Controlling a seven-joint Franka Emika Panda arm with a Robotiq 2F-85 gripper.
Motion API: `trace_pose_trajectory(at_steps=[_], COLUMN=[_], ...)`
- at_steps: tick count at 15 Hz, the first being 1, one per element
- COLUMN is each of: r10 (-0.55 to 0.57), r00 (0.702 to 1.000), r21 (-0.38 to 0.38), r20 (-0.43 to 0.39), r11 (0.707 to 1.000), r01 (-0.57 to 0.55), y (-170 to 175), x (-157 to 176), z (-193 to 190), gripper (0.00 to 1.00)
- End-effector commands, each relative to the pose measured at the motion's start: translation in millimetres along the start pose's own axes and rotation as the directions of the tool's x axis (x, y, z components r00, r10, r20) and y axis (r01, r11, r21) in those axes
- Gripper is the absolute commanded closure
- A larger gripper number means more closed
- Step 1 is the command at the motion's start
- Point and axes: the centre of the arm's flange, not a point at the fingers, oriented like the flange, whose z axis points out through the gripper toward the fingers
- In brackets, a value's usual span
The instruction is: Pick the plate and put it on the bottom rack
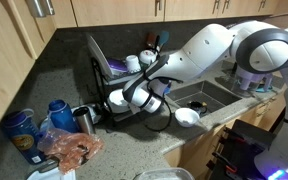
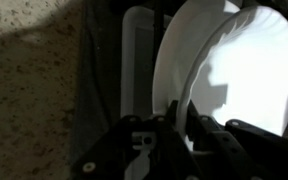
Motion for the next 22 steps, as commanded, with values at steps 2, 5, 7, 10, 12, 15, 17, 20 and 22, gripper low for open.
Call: trace_pose_trajectory(at_steps=[2,5,7,10,12,15,17,20,22], r10=[0.024,0.021,0.019,0.017,0.023,0.019,0.01,-0.006,-0.01], r00=[1.0,1.0,0.999,1.0,1.0,1.0,0.999,0.998,0.998], r21=[-0.055,-0.101,-0.134,-0.177,-0.193,-0.209,-0.211,-0.215,-0.216], r20=[0.014,0.021,0.026,0.027,0.014,-0.01,-0.03,-0.056,-0.069], r11=[0.998,0.995,0.991,0.984,0.981,0.978,0.977,0.977,0.976], r01=[-0.023,-0.019,-0.015,-0.012,-0.02,-0.02,-0.017,-0.006,-0.005], y=[-56,-60,-68,-83,-91,-100,-103,-104,-104], x=[-24,-21,-23,-37,-43,-44,-46,-47,-48], z=[-14,-9,-8,-16,-17,-17,-14,-9,-6], gripper=[0.98,0.98,0.98,0.98,0.98,0.98,0.98,0.98,0.98])
